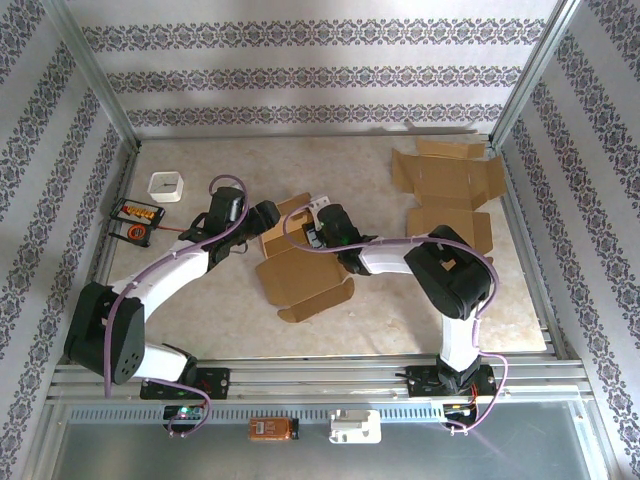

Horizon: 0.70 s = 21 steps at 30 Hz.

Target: Fold the paper box

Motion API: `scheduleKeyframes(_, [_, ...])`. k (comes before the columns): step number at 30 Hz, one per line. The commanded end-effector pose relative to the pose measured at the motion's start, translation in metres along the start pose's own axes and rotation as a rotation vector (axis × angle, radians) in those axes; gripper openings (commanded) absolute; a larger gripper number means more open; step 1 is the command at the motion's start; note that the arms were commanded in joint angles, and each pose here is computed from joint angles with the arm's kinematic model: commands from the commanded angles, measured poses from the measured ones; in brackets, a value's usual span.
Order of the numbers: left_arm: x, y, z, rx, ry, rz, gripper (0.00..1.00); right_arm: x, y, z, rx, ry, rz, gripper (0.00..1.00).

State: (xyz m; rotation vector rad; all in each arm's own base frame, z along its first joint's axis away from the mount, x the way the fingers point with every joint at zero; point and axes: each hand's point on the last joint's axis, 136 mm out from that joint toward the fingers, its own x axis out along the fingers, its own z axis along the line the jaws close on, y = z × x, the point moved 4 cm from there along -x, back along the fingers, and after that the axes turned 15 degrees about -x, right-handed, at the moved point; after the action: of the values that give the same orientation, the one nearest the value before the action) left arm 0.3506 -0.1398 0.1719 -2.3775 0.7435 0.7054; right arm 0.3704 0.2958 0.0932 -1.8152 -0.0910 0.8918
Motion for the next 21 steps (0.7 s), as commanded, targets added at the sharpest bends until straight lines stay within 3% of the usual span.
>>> scheduleKeyframes(1, [0.002,0.004,-0.004,-0.009,0.031,0.032,0.72,-0.013,-0.004,0.009,-0.034,-0.043,-0.004,0.31])
scheduleKeyframes(9, [-0.006,0.003,-0.009,-0.009,0.058,0.026,0.72,-0.015,-0.017,-0.019,-0.035,0.088,-0.032,0.36])
scheduleKeyframes(13, [-0.008,0.003,-0.013,-0.011,0.073,0.034,0.72,-0.005,-0.02,-0.023,-0.02,0.089,-0.039,0.29])
scheduleKeyframes(18, [-0.013,0.002,-0.017,-0.01,0.095,0.032,0.73,-0.004,-0.026,-0.018,-0.048,0.057,-0.056,0.12])
scheduleKeyframes(21, [-0.026,-0.002,-0.022,-0.001,0.113,0.001,0.8,-0.017,-0.031,-0.02,-0.092,0.038,-0.079,0.11])
